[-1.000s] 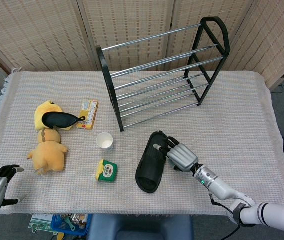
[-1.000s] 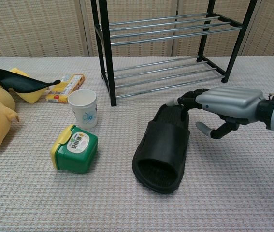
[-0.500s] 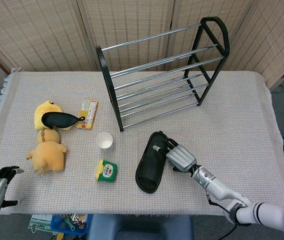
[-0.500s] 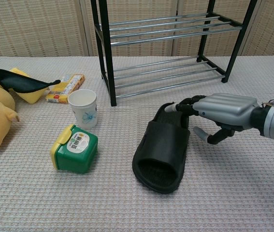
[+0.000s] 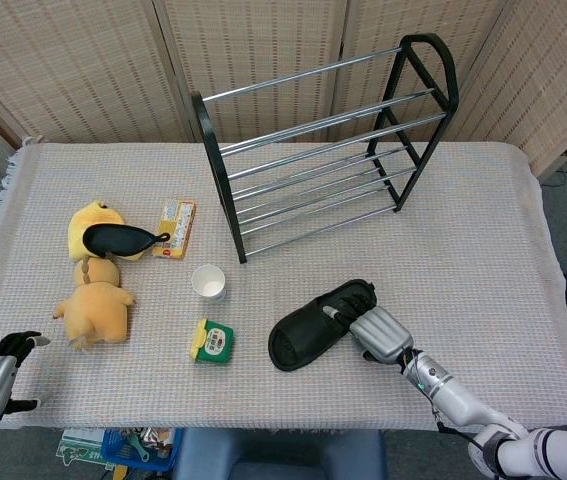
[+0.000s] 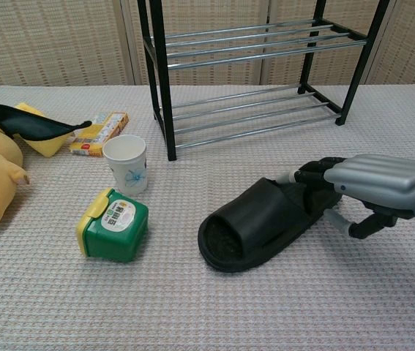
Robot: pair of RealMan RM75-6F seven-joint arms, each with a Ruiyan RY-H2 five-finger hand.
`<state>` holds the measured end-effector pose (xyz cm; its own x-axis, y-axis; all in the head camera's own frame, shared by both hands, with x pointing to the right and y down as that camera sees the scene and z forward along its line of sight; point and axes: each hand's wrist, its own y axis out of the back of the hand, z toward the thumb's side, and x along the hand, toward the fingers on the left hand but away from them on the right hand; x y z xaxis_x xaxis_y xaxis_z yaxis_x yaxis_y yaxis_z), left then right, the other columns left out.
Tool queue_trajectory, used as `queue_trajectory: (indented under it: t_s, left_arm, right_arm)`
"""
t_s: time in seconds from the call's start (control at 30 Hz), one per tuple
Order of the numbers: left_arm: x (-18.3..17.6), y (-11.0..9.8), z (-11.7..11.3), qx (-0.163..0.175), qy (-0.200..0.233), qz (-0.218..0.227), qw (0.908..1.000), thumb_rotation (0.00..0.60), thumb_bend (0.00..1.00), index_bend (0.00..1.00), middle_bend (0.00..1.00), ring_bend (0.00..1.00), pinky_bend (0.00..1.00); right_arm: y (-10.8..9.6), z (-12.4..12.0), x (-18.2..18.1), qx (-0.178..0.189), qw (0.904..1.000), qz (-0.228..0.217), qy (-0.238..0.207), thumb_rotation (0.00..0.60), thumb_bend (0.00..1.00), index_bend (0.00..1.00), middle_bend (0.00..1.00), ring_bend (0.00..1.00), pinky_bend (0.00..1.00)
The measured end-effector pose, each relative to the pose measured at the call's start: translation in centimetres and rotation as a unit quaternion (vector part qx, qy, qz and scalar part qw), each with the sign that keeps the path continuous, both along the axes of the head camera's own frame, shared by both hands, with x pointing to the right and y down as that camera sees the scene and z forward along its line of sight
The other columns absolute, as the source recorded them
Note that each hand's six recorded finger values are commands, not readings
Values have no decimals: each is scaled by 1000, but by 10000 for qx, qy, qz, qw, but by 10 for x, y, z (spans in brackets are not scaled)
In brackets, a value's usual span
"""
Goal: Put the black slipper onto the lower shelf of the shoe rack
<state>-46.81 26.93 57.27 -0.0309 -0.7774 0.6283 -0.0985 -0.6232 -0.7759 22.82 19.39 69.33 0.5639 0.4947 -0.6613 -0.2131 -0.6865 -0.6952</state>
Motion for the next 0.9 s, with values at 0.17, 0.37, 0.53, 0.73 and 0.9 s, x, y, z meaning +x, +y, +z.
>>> queue_trajectory:
  t_s: [0.17, 0.37, 0.53, 0.73, 0.9]
  left_arm:
    - [3, -2, 1, 9, 31, 41, 10000, 600, 151, 278, 225, 184, 257]
    - [7, -2, 1, -13, 33, 72, 10000, 600, 152, 278, 225, 184, 257]
    - [7, -1, 1, -37, 8, 51, 10000, 600, 152, 278, 225, 184, 257]
    - [5, 1, 1, -85, -31, 12, 10000, 600, 152, 278, 225, 184, 257]
    - [3, 3, 1, -100, -50, -25, 9999, 600, 152, 279, 225, 184, 257]
  right_arm:
    - [-11, -16, 12, 330, 9993, 179, 50, 600, 60, 0, 158, 0, 0]
    - [-38, -13, 15, 636, 9973, 243, 281, 600, 0, 0, 122, 0, 11]
    - [-54, 7, 16, 595, 9960, 22, 670, 600, 0, 0, 120, 0, 12]
    - [-68, 29, -1, 507, 9939, -350, 912, 600, 21, 0, 135, 0, 21]
    - [-69, 38, -15, 493, 9924, -583, 961, 600, 55, 0, 144, 0, 38]
